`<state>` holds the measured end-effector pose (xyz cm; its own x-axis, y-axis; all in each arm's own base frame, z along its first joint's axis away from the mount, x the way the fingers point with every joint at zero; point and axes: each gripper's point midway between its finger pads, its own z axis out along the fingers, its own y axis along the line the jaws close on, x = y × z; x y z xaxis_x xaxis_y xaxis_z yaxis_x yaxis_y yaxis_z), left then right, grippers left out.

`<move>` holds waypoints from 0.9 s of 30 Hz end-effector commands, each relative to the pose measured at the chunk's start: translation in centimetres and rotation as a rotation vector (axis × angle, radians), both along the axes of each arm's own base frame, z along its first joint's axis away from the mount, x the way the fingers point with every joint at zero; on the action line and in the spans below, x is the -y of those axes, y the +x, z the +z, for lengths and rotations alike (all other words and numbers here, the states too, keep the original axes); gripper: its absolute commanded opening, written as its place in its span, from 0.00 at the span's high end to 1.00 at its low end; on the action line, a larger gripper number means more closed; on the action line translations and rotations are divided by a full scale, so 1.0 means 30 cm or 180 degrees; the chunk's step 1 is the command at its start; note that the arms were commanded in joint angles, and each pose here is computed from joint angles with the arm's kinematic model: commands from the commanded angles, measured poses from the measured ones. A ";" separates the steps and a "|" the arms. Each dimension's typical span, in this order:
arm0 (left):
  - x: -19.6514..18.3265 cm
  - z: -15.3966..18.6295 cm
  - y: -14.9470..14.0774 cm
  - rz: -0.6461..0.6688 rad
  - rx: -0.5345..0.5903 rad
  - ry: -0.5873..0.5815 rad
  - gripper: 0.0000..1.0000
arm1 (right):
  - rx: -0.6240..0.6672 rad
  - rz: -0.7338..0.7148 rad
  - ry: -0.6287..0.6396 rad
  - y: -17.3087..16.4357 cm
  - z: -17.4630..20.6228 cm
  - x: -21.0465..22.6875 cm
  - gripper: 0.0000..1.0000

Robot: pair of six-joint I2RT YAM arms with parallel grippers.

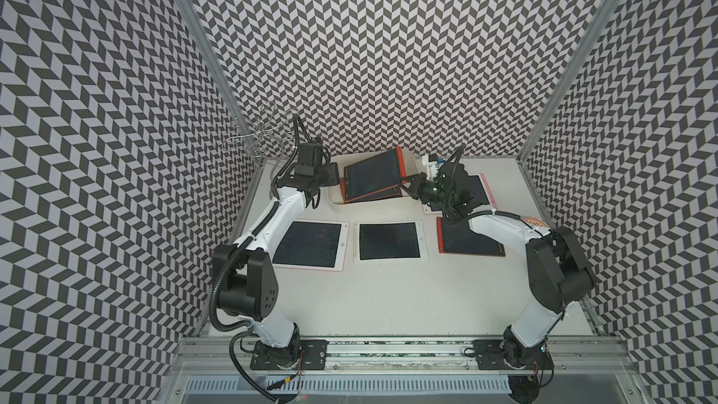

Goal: Take out the writing tablet from the storage box
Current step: Place the writing tablet at the center of the board.

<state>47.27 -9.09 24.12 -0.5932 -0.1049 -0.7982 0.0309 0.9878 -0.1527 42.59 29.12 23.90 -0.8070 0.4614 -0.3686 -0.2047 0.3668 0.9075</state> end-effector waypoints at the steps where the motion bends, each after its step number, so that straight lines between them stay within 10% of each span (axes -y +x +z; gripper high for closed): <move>1: 0.001 0.021 -0.061 -0.0022 0.0004 -0.0085 0.25 | 0.0318 0.0046 0.0326 -0.060 0.148 0.007 1.00; 7: -0.003 0.069 -0.132 -0.0047 0.0102 -0.0181 0.01 | 0.0166 0.0154 0.0390 -0.193 0.101 0.019 1.00; 27: 0.007 0.058 -0.270 -0.0179 0.0142 -0.0367 0.01 | -0.0473 0.0471 0.0558 -0.679 -0.148 0.117 1.00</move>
